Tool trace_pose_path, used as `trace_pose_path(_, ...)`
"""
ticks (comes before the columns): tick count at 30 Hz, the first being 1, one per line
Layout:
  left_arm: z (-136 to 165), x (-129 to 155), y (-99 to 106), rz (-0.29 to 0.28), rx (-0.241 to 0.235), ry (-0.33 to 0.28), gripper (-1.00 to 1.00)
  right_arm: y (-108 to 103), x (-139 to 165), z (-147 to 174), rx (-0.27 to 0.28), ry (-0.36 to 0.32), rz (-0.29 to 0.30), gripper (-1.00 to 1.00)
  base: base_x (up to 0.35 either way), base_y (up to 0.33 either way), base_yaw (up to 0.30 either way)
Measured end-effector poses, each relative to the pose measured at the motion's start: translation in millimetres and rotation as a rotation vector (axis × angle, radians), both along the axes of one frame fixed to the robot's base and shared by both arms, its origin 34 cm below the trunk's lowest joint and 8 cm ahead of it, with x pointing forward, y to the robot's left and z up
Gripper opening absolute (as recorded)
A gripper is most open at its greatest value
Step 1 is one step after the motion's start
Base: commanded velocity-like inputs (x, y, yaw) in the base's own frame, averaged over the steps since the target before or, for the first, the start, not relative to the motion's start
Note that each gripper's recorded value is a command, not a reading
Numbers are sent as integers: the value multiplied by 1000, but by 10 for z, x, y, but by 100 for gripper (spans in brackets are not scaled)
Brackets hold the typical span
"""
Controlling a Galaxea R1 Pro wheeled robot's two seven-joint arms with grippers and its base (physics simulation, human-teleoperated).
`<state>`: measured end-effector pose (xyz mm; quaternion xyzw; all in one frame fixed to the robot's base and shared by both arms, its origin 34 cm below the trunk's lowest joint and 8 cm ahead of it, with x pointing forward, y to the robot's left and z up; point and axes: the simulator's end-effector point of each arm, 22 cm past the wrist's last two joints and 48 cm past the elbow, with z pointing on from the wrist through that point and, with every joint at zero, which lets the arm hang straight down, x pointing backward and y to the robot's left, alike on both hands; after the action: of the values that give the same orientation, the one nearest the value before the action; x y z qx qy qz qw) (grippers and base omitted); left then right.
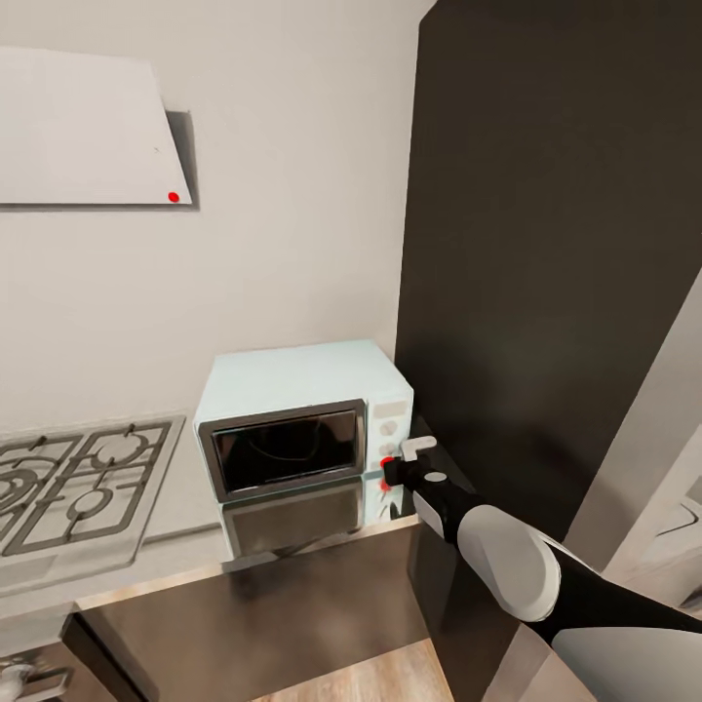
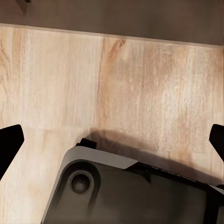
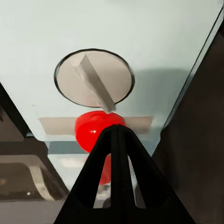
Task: In the kitchen, take the popcorn bag from the countertop, put it into the microwave, and heat it until the popcorn is cooked so the cooked popcorn ends up inside the bag.
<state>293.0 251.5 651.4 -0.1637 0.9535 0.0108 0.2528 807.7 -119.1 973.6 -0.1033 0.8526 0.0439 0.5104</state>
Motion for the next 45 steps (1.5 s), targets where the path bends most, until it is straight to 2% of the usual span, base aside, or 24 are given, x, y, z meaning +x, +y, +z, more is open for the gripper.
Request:
trace_pose_path(13, 0, 1, 0, 1, 0, 0, 100, 1, -8, -14, 0, 2, 0, -100, 5, 7, 0)
trace_pose_path(23, 0, 1, 0, 1, 0, 0, 100, 1, -170, -254, 0, 40, 0, -100, 0, 3, 0)
trace_pose_path(45, 0, 0, -1, 0, 0, 0, 100, 17, -176, -256, 2, 40, 8, -100, 76, 18, 0)
